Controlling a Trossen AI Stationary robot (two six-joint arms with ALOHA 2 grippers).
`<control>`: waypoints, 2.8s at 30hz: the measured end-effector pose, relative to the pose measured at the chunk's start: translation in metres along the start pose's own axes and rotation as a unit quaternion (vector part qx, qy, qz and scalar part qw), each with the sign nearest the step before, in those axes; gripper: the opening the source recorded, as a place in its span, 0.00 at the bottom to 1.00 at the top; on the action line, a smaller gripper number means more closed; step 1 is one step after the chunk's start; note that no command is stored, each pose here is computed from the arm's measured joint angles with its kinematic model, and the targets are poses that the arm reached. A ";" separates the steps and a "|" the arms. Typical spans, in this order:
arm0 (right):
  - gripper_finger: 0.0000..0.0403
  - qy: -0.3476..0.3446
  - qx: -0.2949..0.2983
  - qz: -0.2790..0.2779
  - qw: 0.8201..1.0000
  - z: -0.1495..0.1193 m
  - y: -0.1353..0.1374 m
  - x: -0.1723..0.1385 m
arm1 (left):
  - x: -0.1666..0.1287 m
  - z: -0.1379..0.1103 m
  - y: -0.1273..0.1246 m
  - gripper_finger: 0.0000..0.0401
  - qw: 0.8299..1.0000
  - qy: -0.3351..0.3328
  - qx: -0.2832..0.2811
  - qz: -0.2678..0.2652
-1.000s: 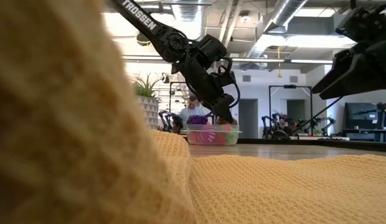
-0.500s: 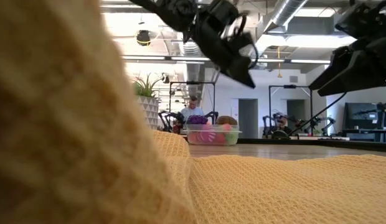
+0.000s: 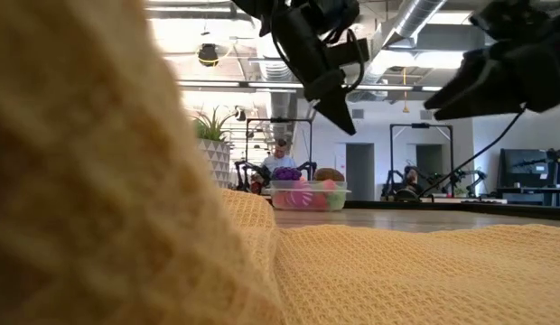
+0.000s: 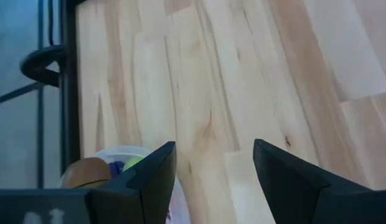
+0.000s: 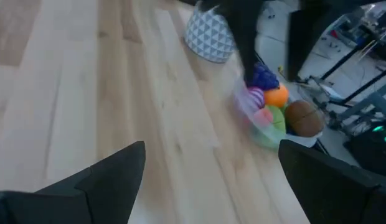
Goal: Pick and placing Produce into tupperware
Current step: Return to Home Position
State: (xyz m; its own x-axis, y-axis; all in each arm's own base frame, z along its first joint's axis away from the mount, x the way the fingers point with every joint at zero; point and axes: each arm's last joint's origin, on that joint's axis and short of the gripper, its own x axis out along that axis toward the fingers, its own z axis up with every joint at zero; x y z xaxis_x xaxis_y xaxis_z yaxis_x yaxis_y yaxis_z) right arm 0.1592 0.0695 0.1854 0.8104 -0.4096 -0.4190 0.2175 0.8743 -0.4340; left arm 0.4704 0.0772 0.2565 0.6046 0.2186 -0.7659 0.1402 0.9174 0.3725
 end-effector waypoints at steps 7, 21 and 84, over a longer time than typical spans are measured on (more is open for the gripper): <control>0.97 -0.057 0.003 0.114 0.992 0.013 -0.023 0.018 | -0.012 0.003 0.004 0.51 0.996 -0.048 -0.030 -0.066; 0.97 -0.136 0.085 0.008 0.987 -0.023 -0.071 0.013 | -0.111 0.014 0.012 0.51 0.972 -0.162 -0.007 -0.169; 0.97 -0.258 0.119 0.062 0.957 -0.052 -0.067 0.008 | -0.211 -0.255 -0.143 0.51 0.838 -0.533 -0.074 0.097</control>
State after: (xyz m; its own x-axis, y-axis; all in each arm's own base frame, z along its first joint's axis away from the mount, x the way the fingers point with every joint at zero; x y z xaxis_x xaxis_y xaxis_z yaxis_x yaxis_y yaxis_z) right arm 0.1227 -0.0062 0.1695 0.9852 -0.1701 0.0207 0.1709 0.9673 -0.1873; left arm 0.1231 -0.0151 0.2315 0.9723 0.0198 0.2328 -0.0928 0.9472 0.3070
